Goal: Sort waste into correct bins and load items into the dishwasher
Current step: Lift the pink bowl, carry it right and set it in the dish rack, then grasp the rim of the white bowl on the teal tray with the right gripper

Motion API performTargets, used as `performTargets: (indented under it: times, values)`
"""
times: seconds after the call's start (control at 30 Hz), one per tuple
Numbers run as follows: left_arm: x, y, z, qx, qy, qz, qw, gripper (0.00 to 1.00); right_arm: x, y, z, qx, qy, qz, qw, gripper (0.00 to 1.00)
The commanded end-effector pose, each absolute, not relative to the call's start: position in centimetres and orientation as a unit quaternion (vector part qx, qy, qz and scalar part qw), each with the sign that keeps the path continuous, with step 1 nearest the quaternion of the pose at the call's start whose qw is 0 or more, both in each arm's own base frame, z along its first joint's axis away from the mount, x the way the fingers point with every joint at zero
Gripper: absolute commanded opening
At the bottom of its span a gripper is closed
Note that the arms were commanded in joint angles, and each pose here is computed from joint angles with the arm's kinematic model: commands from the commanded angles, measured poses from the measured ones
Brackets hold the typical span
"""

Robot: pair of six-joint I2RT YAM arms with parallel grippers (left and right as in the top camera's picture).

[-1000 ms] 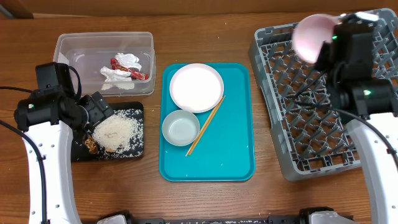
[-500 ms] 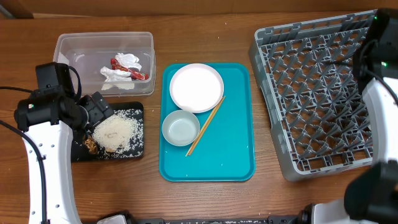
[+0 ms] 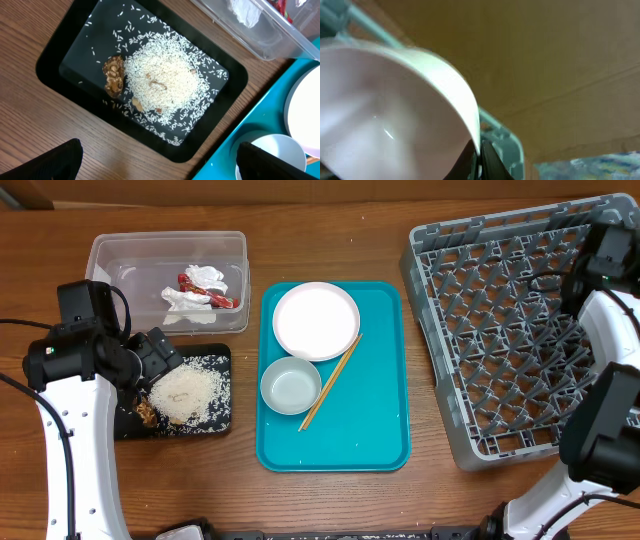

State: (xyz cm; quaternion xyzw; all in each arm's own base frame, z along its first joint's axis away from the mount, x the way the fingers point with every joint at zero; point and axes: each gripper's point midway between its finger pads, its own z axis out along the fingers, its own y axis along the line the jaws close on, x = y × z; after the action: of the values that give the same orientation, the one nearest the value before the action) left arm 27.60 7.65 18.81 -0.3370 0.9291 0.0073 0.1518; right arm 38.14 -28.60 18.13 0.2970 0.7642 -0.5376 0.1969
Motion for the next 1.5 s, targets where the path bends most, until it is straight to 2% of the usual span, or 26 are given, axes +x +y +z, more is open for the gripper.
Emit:
performTargets:
  times: [0.0, 0.23, 0.57, 0.77, 0.87, 0.93, 1.03, 1.1, 1.27, 1.37, 1.47]
  values:
    - [27.6, 7.9, 19.4, -0.341, 0.926, 0.011, 0.163, 1.0, 38.6, -27.5, 16.6, 0.344, 0.771, -0.484, 0.229, 0.04]
    - [27.6, 7.9, 19.4, -0.341, 0.926, 0.011, 0.163, 1.0, 37.1, -25.2, 14.0, 0.362, 0.798, -0.441, 0.193, 0.04]
    - [27.6, 7.9, 19.4, -0.341, 0.926, 0.011, 0.163, 1.0, 36.0, -21.9, 11.7, 0.328, 0.851, -0.387, 0.136, 0.06]
    - [27.6, 7.9, 19.4, -0.341, 0.926, 0.011, 0.163, 1.0, 36.8, -21.6, 15.9, 0.354, 0.839, -0.366, 0.195, 0.34]
    - [27.6, 7.9, 19.4, -0.341, 0.926, 0.011, 0.163, 1.0, 37.8, -20.9, 19.9, 0.363, 0.834, -0.335, 0.247, 0.58]
    - [27.6, 7.9, 19.4, -0.341, 0.926, 0.011, 0.163, 1.0, 38.4, -19.8, 22.3, 0.364, 0.833, -0.305, 0.282, 0.68]
    - [27.6, 7.9, 19.4, -0.341, 0.926, 0.011, 0.163, 1.0, 39.6, -16.4, 24.4, 0.332, 0.86, -0.221, 0.32, 0.7]
    - [27.6, 7.9, 19.4, -0.341, 0.926, 0.011, 0.163, 1.0, 40.4, -12.3, 24.5, 0.298, 0.888, -0.124, 0.327, 0.71]
    - [27.6, 7.9, 19.4, -0.341, 0.926, 0.011, 0.163, 1.0, 39.8, 0.8, 22.9, 0.184, 0.941, 0.139, 0.248, 0.75]
    - [27.6, 7.9, 19.4, -0.341, 0.926, 0.011, 0.163, 1.0, 38.3, 6.6, 21.8, 0.116, 0.95, 0.206, 0.202, 0.77]
    - [27.6, 7.9, 19.4, -0.341, 0.926, 0.011, 0.163, 1.0, 36.5, 11.0, 20.3, 0.064, 0.96, 0.214, 0.168, 0.78]
